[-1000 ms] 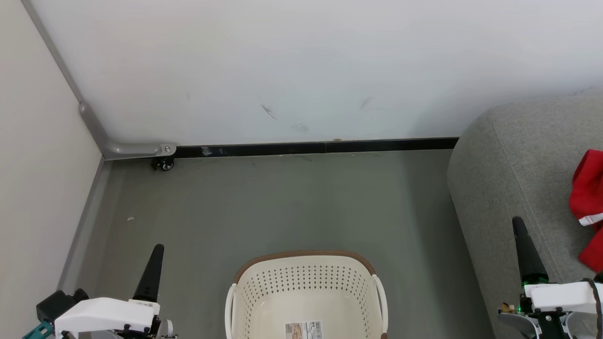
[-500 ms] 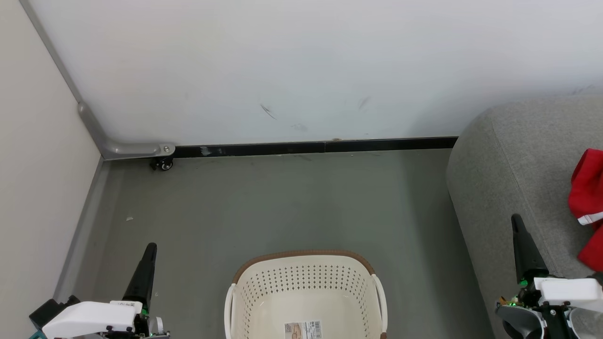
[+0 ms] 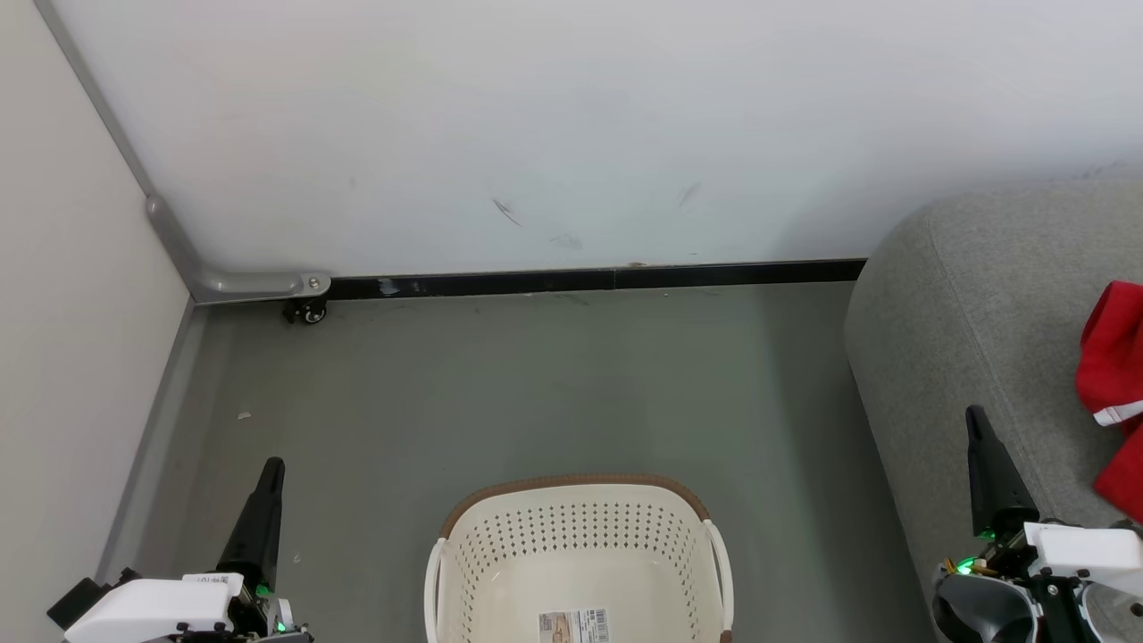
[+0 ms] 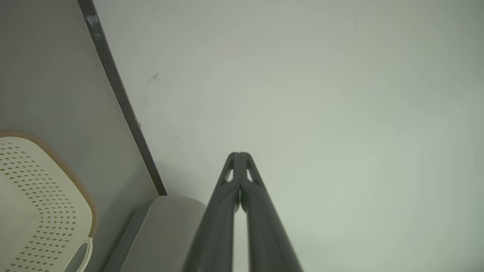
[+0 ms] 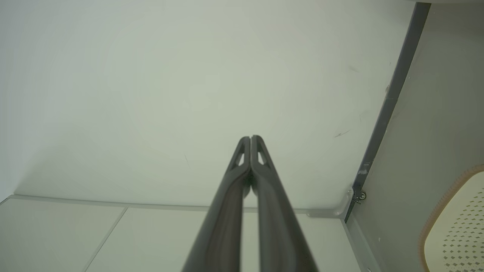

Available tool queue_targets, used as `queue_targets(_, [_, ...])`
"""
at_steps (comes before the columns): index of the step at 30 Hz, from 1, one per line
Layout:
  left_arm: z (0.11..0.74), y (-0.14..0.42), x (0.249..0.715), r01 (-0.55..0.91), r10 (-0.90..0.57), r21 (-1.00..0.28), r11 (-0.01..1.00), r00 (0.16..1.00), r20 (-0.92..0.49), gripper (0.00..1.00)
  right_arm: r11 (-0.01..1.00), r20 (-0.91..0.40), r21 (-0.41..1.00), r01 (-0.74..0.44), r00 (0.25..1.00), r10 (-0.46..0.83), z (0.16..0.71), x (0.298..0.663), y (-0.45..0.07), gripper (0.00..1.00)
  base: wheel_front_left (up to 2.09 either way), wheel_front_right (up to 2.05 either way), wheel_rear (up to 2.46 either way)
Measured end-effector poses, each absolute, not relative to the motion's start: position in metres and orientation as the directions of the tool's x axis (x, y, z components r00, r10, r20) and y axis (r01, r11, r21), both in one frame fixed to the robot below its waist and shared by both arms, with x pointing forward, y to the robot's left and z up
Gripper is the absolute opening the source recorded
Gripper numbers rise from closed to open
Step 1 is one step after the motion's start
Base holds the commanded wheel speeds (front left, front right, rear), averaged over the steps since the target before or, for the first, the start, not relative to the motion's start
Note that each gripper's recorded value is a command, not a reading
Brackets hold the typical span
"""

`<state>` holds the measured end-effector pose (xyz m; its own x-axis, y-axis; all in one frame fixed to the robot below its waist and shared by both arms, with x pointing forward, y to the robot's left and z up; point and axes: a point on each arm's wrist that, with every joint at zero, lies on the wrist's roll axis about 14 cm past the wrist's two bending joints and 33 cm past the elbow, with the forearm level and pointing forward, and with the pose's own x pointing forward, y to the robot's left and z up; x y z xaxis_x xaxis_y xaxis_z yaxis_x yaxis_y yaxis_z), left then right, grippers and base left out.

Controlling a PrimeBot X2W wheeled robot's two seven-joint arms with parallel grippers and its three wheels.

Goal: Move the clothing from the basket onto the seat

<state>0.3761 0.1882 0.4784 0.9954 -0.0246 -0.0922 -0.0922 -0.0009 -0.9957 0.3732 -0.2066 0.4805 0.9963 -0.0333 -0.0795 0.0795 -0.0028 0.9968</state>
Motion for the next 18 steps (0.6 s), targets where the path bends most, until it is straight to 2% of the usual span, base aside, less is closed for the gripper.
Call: queue_targets(18, [0.4775,0.1891,0.376,-0.095,-0.022,-0.995,-0.002,0.995,-0.095,0.0,-0.004,-0.069,0.998,0.069,0.997,-0.03,0.4843,0.3763,-0.2059,0.0,0.0,0.0,0.0])
